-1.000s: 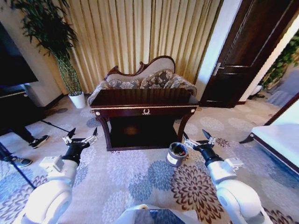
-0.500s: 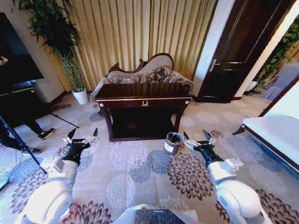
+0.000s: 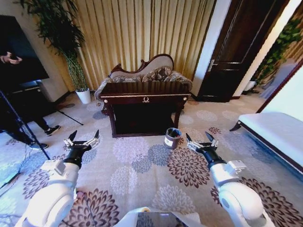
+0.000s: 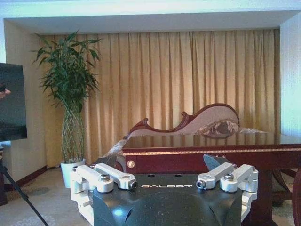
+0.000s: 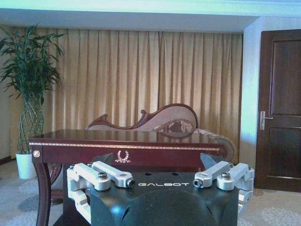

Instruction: Move to the front of the table and place the trash on the table into the trash bin.

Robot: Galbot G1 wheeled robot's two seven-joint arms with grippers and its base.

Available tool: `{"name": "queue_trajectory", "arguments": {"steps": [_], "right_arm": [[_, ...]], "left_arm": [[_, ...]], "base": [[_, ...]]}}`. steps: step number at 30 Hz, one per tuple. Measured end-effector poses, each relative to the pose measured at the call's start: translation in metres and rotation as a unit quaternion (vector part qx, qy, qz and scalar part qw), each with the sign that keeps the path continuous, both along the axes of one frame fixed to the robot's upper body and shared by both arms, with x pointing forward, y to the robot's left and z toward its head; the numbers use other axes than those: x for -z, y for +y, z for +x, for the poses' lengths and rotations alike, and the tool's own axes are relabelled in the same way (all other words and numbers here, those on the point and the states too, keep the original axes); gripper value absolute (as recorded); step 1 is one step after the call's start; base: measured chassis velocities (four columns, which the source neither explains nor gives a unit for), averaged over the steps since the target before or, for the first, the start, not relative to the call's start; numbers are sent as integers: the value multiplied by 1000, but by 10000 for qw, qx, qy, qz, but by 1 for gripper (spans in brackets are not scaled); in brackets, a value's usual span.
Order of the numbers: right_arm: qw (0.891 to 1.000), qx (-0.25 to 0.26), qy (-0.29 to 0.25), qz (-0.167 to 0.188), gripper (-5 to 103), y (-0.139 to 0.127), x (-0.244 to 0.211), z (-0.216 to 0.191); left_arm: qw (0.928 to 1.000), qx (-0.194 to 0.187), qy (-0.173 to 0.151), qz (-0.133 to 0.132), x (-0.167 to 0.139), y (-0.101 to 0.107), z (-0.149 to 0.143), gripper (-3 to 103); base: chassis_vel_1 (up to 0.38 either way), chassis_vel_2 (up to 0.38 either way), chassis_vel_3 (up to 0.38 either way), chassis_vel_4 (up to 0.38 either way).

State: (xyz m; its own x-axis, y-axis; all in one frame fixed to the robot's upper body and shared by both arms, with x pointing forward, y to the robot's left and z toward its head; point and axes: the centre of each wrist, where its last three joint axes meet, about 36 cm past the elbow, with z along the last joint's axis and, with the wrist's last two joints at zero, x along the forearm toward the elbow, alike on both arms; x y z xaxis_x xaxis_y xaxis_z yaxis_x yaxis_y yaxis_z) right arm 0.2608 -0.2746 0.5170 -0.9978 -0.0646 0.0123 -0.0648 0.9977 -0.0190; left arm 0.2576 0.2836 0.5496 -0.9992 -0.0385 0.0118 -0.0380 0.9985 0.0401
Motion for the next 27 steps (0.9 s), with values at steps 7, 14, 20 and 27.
{"name": "queue_trajectory", "arguments": {"steps": [7,14,20,27], "right_arm": [[10000,45,-3,7,100,-1,0,4],[9997,129,-8,198,100,2,-7,0],[9997,82,-17,235,100,5,-19,0],[9997,90,12,214,100,6,-20,0]], "left_arm": [[9998,-19,8,-219,2,-2,-1,100],[9989,-102,-47,-448,7,-4,-5,100],[9986,-149,-163,-486,6,-3,-4,100],[9986,-159,-176,-477,6,-3,-4,100]], "base": [[-25,17,18,-14],[0,0,0,0],[0,0,0,0],[0,0,0,0]]}}
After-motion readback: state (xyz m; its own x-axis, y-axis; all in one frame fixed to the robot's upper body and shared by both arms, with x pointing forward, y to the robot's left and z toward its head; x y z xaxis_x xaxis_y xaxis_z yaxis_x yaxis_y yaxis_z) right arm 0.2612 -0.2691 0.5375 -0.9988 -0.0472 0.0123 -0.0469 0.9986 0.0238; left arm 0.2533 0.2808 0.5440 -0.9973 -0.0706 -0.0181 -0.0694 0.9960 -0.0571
